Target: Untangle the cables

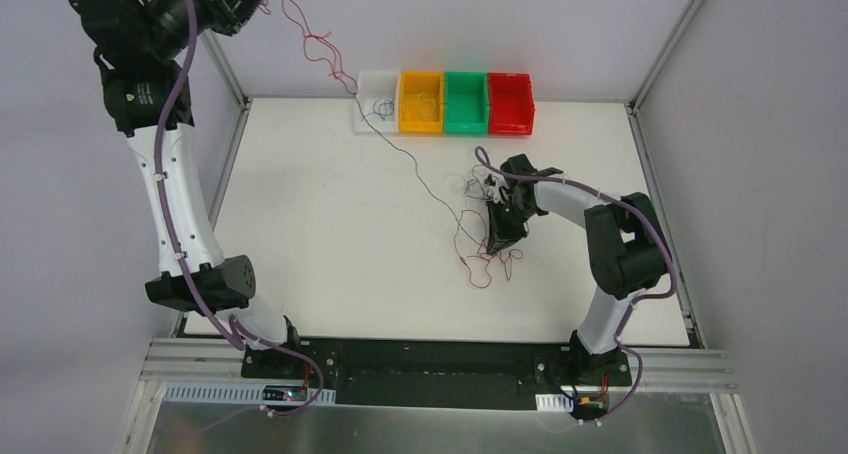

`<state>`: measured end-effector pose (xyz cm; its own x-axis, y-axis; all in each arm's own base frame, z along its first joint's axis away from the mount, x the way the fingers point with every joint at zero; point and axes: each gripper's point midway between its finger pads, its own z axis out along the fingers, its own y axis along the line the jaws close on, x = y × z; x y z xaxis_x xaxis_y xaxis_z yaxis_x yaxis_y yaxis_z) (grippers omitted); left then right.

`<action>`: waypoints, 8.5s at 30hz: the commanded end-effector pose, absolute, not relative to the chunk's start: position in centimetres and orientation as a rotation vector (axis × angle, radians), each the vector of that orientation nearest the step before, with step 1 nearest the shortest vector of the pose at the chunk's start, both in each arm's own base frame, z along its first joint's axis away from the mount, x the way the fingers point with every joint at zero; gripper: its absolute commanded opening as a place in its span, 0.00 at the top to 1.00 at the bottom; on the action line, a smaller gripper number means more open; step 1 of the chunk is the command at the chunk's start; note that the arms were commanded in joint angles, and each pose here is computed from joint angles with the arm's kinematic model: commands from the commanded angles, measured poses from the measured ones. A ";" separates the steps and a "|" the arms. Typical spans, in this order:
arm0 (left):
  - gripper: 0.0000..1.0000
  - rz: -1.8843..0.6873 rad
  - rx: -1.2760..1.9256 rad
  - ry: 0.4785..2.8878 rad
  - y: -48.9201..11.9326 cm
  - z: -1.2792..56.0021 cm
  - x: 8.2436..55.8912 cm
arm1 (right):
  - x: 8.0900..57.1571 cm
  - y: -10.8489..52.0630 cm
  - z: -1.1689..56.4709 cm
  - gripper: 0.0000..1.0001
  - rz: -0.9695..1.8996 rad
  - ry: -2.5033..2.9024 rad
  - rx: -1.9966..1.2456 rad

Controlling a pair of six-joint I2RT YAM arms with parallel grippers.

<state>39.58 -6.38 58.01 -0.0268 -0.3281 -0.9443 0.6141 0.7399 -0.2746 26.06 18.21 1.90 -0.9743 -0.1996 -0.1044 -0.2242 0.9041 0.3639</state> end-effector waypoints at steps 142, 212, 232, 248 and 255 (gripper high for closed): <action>0.01 -1.108 0.918 2.277 -25.1 18.9 27.5 | 25.1 13.5 5.6 0.77 0.659 2.735 -0.732; 0.43 -0.894 1.033 1.757 -25.9 17.8 31.1 | 26.9 23.9 63.8 1.00 1.228 1.317 -0.393; 0.53 -0.829 1.251 1.346 -37.2 22.1 31.5 | 25.5 24.5 64.8 1.00 1.348 1.306 -0.387; 1.00 -0.485 1.364 1.906 -18.0 8.8 29.6 | 33.3 5.4 67.7 1.00 0.666 1.165 0.015; 1.00 -0.373 1.352 2.082 -10.0 6.4 28.5 | 34.8 -3.9 67.6 1.00 0.344 1.129 0.137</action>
<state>30.25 -13.25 6.92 -0.2965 0.6470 -0.7025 0.8748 0.4790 0.0719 36.59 -0.56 64.60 0.2171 0.4558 -0.8632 -0.2984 0.8729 0.3859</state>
